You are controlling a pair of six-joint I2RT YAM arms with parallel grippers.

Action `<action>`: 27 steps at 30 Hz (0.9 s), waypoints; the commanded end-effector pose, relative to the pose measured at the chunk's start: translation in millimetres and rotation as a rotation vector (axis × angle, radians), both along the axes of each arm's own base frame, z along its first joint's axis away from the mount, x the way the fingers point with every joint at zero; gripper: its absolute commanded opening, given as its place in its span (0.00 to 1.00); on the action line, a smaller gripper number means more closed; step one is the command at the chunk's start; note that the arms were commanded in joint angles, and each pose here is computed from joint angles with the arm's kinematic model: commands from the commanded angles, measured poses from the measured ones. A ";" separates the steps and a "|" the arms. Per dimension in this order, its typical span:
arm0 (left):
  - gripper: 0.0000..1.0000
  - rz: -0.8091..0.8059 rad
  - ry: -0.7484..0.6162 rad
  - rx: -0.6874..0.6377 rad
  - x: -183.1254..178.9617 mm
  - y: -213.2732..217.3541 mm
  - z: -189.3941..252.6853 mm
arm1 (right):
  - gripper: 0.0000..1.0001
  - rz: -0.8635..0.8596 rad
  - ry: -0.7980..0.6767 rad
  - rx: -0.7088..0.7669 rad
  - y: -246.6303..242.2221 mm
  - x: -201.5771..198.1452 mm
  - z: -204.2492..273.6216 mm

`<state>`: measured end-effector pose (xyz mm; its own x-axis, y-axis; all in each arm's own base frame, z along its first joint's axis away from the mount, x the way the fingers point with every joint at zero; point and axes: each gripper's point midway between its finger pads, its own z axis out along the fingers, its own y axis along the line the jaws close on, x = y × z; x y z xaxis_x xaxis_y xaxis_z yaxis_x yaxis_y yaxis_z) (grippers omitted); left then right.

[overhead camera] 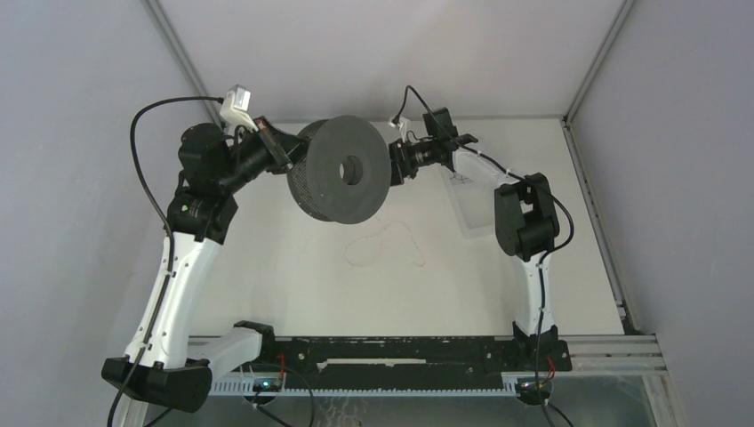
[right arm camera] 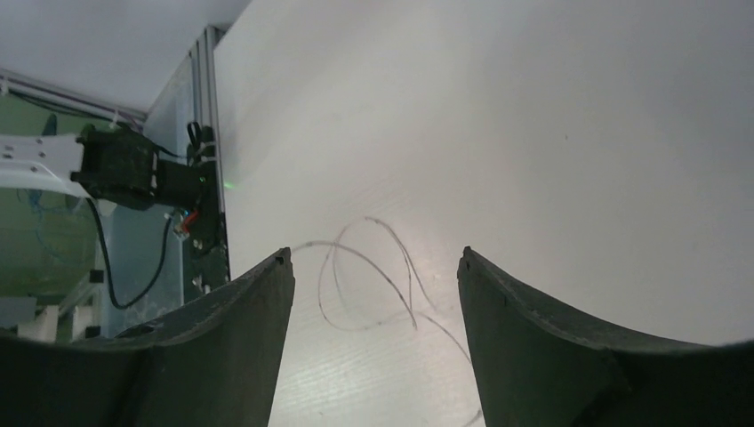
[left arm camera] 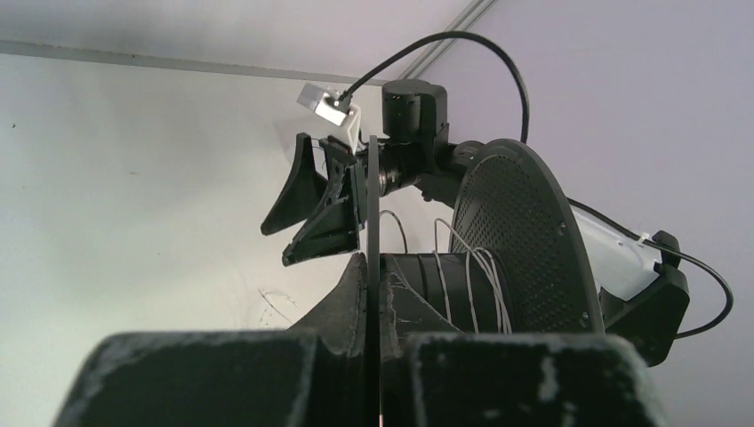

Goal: Wrap the cables
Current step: Wrap the cable around the cable reel.

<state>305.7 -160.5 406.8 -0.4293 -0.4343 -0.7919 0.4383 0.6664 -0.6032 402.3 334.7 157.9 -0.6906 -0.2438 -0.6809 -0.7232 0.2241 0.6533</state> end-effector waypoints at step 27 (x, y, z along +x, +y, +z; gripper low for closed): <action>0.00 -0.010 -0.161 -0.062 -11.1 -0.8 59.2 | 0.69 0.093 -0.187 -0.113 28.7 -25.1 -57.0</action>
<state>306.2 -160.1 406.9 -0.4275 -0.4356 -0.7922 0.4363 0.6680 -0.6028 362.6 348.8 91.8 -0.5737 -0.4059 -0.7114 -0.8183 0.2462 0.5195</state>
